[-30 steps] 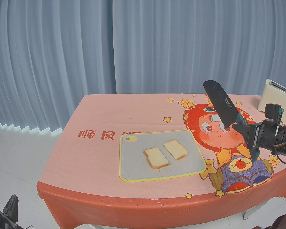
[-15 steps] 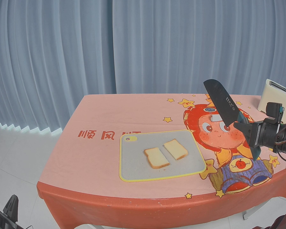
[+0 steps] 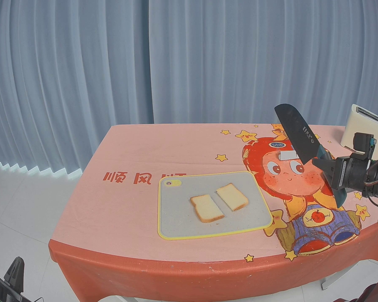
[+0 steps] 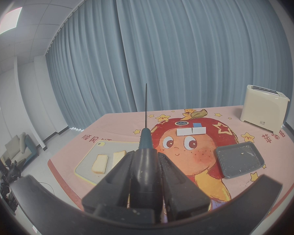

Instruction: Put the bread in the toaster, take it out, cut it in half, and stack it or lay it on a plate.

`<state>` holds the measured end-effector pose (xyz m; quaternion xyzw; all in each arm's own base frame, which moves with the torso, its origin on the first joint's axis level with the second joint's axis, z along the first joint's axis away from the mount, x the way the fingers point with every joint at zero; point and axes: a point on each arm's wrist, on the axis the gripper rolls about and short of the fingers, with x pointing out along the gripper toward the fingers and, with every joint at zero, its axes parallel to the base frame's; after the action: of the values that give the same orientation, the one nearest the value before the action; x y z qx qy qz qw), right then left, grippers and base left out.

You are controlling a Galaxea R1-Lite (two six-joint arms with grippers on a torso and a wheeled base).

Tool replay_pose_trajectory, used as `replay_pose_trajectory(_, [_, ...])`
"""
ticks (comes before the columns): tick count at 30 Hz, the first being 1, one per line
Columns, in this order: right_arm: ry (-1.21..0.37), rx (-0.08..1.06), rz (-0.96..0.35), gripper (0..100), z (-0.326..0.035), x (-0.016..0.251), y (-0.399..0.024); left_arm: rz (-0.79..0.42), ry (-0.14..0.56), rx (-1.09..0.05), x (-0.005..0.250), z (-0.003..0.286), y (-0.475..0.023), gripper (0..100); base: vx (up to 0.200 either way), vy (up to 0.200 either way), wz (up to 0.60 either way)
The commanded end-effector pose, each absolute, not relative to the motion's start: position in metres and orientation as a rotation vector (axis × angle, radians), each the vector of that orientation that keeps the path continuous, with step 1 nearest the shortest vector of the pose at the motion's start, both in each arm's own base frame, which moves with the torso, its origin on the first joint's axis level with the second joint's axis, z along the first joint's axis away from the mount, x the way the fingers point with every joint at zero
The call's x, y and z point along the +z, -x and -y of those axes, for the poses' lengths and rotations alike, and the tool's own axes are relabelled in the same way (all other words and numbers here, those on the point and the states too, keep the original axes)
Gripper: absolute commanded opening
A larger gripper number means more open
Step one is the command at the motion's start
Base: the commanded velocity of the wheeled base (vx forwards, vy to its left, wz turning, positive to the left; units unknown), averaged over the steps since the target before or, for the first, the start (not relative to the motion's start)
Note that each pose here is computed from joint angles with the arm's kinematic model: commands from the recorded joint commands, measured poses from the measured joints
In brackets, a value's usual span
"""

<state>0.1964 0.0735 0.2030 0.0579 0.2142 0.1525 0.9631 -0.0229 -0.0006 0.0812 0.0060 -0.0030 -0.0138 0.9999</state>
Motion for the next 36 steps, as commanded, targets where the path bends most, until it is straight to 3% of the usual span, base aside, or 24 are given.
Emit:
replay_pose_trajectory(1, [-0.122, 0.291, -0.447, 0, -0.069, 0.2, -0.203, 0.005, -0.012, -0.028, 0.076, 0.001, 0.023, 0, 0.0, 0.0, 0.0])
replay_pose_trajectory(36, [-0.127, 0.174, -0.465, 0, -0.043, 0.179, -0.25, 0.005, -0.012, -0.028, 0.076, 0.001, 0.023, 0, 0.0, 0.0, 0.0])
